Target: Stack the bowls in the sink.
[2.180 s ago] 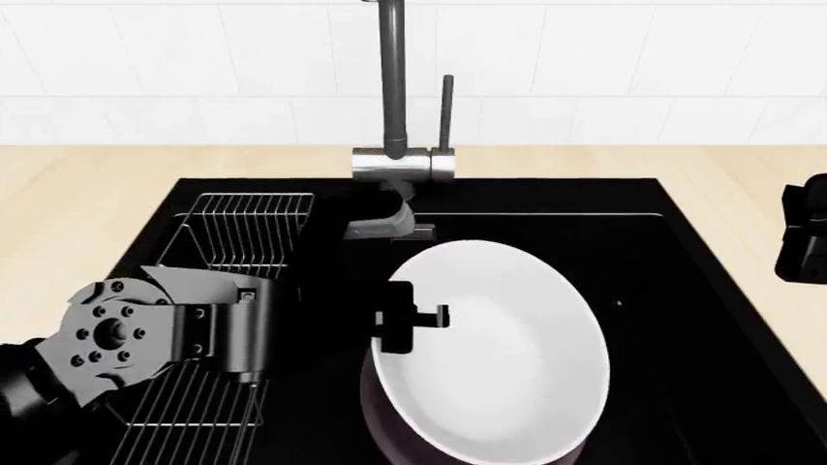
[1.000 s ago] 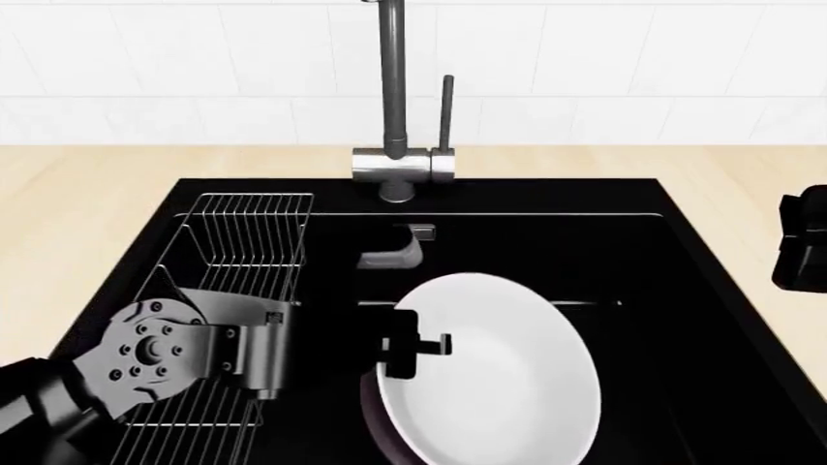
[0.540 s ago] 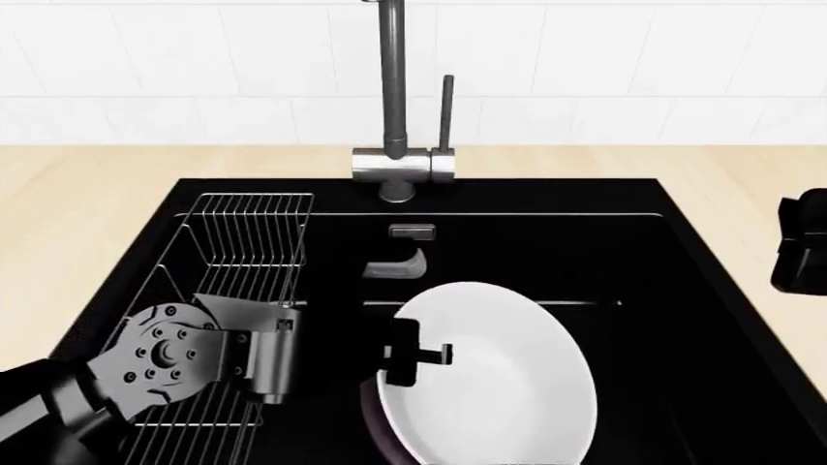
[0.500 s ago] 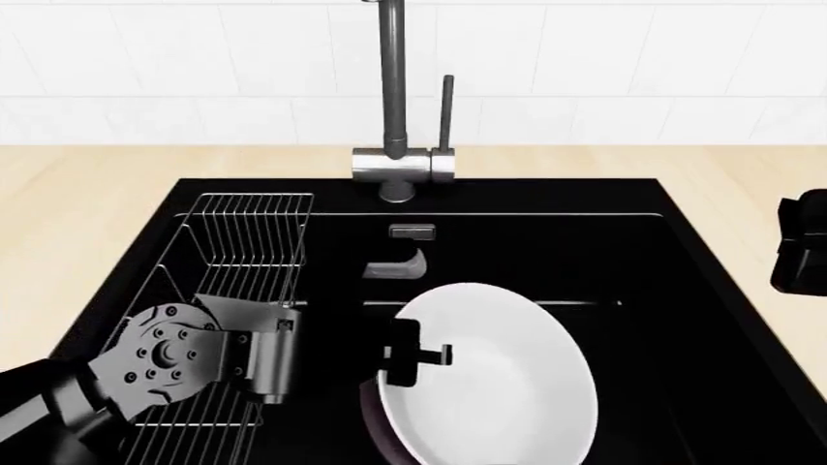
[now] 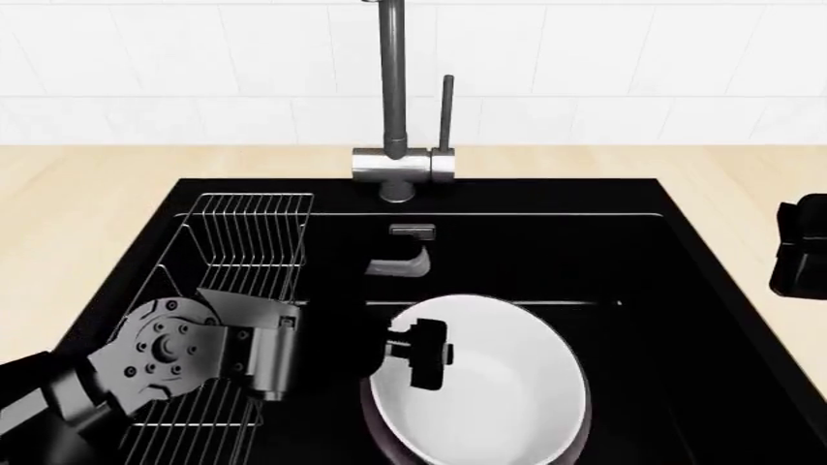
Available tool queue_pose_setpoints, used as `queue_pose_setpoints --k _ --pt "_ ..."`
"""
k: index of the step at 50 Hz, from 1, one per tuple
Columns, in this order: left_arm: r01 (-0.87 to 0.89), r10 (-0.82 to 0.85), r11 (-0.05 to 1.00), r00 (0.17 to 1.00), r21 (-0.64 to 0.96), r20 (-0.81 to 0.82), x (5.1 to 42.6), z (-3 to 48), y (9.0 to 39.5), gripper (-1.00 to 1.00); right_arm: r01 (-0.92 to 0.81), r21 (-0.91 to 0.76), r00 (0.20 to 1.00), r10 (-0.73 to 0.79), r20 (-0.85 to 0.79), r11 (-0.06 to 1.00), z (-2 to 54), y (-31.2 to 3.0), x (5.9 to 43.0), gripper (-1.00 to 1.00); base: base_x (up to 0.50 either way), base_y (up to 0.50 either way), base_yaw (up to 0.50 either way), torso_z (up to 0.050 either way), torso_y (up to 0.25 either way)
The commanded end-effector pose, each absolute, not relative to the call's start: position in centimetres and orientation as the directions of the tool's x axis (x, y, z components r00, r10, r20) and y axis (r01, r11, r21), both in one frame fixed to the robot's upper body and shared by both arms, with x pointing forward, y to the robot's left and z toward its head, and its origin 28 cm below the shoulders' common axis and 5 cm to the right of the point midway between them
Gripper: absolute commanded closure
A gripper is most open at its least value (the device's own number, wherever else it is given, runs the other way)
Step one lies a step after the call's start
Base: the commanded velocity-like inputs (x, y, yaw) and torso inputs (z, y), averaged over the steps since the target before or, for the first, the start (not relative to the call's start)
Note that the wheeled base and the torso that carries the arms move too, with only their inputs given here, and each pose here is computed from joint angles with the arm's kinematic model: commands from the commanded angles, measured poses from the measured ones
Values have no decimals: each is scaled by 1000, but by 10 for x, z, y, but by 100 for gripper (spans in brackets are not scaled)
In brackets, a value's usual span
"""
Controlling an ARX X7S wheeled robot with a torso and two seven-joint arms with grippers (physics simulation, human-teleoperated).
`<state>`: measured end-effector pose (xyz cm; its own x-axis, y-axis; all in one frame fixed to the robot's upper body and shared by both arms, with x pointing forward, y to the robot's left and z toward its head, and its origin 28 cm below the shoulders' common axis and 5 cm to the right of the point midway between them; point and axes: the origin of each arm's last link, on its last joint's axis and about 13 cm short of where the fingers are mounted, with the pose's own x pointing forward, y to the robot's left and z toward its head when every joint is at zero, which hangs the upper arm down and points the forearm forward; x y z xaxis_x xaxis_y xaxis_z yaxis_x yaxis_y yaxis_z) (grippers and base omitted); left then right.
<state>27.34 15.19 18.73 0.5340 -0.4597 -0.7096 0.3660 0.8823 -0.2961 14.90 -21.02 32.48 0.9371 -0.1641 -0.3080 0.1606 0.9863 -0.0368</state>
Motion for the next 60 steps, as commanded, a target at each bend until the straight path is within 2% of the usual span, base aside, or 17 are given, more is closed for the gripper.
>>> queue_pose_setpoints --k 1,21,45,60 --pt "385 -457 883 583 -267 -671 269 217 152 -100 162 -35 937 -164 -309 986 324 -210 149 -100 0 0 0 0 0" --pt "386 -400 912 764 -138 -506 229 328 171 -100 159 -37 944 -163 -287 987 335 -207 144 -100 0 0 0 0 0" --pt "313 -319 946 861 -83 -396 186 374 202 -100 138 7 978 -135 -158 990 362 -207 122 -100 0 0 0 0 0" --pt "238 -241 970 920 -49 -309 153 400 223 -100 134 -21 985 -135 -105 991 378 -206 111 -100 0 0 0 0 0"
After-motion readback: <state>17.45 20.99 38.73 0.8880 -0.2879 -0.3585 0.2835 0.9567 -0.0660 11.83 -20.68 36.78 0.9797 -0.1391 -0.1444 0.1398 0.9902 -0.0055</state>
